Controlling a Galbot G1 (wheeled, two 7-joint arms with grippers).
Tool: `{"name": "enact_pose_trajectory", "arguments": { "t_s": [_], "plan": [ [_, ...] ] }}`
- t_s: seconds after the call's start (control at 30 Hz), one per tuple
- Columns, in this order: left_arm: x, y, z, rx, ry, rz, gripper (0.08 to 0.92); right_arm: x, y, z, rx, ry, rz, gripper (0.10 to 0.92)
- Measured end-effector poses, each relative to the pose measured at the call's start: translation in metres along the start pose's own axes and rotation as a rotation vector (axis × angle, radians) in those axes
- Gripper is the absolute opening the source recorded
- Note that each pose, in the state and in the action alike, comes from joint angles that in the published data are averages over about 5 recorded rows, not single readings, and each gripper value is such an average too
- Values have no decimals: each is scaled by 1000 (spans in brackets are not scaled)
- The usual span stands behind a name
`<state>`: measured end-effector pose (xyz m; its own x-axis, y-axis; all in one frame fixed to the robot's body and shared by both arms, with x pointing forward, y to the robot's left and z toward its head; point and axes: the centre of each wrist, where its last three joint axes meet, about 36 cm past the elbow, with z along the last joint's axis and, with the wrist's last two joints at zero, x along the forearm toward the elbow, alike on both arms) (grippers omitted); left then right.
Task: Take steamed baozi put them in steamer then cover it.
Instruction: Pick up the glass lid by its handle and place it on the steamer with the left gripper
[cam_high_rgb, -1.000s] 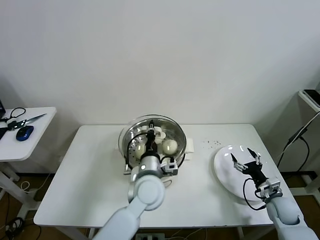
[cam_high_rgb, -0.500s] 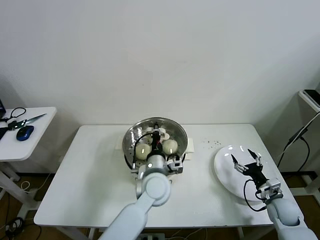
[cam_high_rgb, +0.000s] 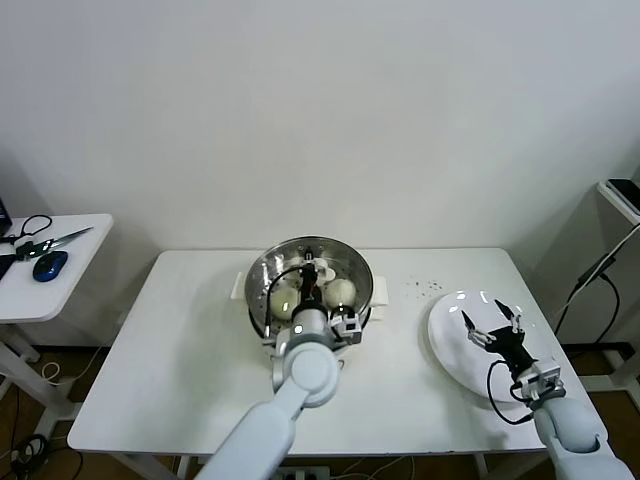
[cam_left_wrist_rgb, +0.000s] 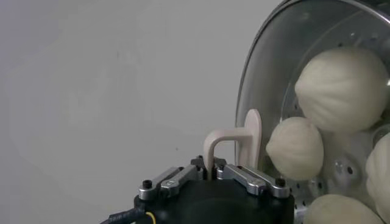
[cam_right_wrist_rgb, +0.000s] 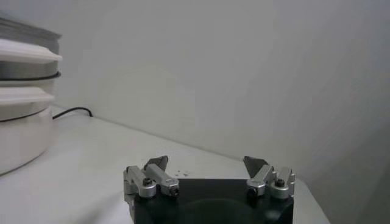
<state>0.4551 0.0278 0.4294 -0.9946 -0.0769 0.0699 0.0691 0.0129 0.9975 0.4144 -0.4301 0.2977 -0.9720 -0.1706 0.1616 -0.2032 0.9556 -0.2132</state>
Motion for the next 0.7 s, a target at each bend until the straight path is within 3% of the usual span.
{"name": "enact_pose_trajectory", "arguments": {
  "t_s": [0.7],
  "plan": [
    [0, -10, 1, 2, -5, -21, 151, 2, 2, 4, 3, 1, -13, 823]
  ]
}}
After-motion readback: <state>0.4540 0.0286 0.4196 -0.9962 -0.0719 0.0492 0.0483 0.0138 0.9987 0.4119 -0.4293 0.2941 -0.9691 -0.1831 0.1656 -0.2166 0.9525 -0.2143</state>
